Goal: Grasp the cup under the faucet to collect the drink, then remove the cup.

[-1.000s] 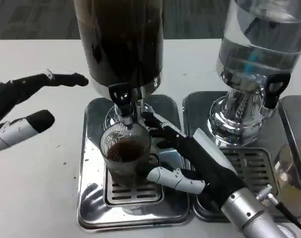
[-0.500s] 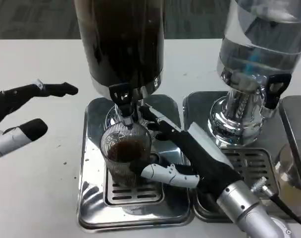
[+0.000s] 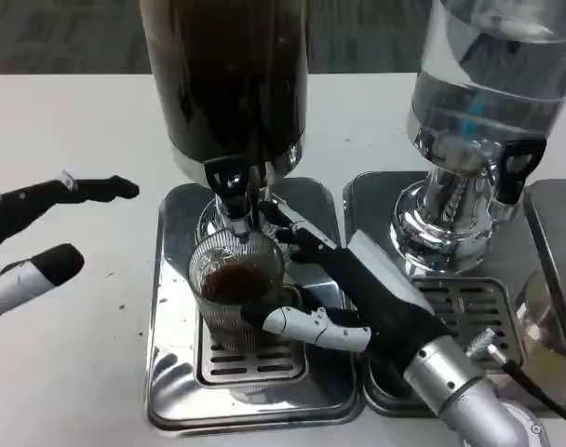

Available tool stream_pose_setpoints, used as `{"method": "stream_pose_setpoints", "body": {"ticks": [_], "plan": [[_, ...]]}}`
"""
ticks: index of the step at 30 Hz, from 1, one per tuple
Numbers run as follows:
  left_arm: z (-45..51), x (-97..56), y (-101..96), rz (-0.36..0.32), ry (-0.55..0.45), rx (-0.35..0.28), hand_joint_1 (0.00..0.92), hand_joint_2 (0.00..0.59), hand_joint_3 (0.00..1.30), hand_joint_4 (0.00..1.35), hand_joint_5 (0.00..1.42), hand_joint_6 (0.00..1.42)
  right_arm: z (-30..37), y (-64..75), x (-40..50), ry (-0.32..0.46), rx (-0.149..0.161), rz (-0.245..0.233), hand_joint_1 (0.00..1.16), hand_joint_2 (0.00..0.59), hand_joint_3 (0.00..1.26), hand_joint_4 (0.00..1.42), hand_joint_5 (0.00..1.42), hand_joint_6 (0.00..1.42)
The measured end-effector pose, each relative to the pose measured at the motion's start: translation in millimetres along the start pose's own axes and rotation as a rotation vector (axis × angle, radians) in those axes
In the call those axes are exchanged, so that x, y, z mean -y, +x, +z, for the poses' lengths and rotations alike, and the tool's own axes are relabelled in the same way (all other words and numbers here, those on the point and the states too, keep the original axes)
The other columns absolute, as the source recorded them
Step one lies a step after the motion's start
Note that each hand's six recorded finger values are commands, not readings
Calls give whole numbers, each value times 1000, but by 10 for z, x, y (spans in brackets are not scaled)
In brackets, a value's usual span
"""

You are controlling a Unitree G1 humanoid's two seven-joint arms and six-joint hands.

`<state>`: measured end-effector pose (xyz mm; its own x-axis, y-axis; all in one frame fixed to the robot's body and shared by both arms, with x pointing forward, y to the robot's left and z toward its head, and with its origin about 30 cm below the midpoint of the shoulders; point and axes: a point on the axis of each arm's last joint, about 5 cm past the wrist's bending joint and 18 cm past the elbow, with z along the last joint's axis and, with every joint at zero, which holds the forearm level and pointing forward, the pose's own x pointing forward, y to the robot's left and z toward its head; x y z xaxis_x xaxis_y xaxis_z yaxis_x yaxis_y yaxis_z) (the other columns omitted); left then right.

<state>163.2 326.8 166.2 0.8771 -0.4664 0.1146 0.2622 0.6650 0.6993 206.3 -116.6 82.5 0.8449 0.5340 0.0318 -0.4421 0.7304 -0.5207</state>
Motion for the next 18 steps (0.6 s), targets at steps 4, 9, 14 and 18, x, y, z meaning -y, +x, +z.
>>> {"method": "stream_pose_setpoints", "body": {"ticks": [4,9,14,18], "plan": [[-5,0,-33,5,-1,-11,0,76,337,226,219,179,-8,29,11,-4,3,4,251,84,55,54,97,162],[-10,14,-60,5,-4,-23,0,85,331,225,219,179,9,87,34,-16,23,7,250,84,52,54,97,162],[-15,36,-85,-1,0,-40,0,89,329,224,219,179,-5,104,38,-38,16,23,257,73,9,28,86,153],[-19,52,-109,-4,-3,-50,0,91,328,224,219,179,6,126,54,-44,31,24,251,67,0,2,77,144]]}}
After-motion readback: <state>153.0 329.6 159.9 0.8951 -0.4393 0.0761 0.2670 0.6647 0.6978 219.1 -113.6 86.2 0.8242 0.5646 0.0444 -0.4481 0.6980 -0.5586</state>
